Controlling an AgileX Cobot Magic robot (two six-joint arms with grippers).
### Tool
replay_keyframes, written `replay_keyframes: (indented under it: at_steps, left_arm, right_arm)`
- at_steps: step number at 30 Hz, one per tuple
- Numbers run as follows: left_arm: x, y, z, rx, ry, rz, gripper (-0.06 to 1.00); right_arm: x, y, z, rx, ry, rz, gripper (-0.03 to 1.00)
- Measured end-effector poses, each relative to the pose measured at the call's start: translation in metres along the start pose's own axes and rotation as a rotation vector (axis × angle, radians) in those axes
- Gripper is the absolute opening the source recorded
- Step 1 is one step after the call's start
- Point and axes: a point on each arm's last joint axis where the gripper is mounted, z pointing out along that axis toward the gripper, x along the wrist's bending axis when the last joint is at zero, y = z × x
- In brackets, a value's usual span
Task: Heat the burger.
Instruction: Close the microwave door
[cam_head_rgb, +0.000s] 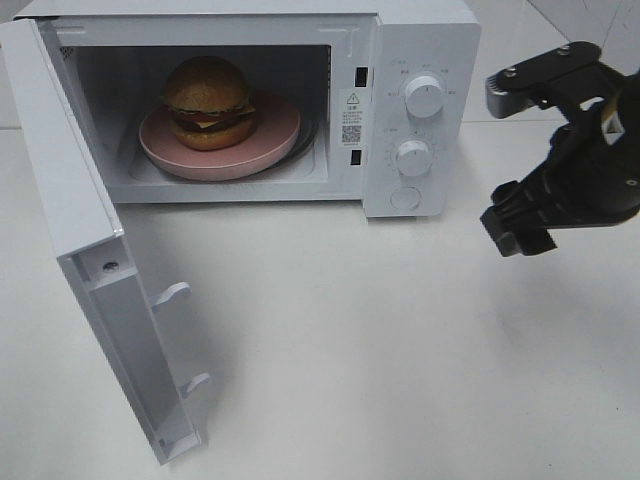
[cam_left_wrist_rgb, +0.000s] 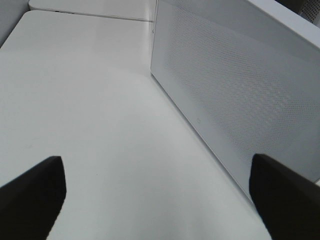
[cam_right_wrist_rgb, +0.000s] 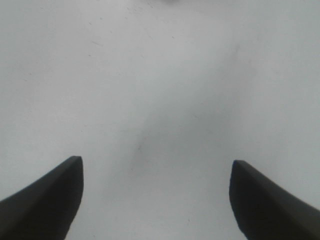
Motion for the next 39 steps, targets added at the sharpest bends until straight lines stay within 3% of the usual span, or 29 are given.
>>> replay_keyframes:
  at_steps: [7, 22, 39]
  left_arm:
    - [0.000, 0.000, 0.000, 0.000, 0.000, 0.000, 0.91]
    - [0.000, 0.000, 0.000, 0.000, 0.000, 0.000, 0.91]
    - [0.000, 0.000, 0.000, 0.000, 0.000, 0.000, 0.91]
  right_arm:
    - [-0.029, -0.033, -0.026, -0.028, -0.053, 0.111, 0.76]
    - [-0.032, -0.087, -0.076, -0.039, -0.082, 0.175, 0.76]
    - [-0.034, -0.149, -0.127, -0.138, -0.118, 0.234, 0.76]
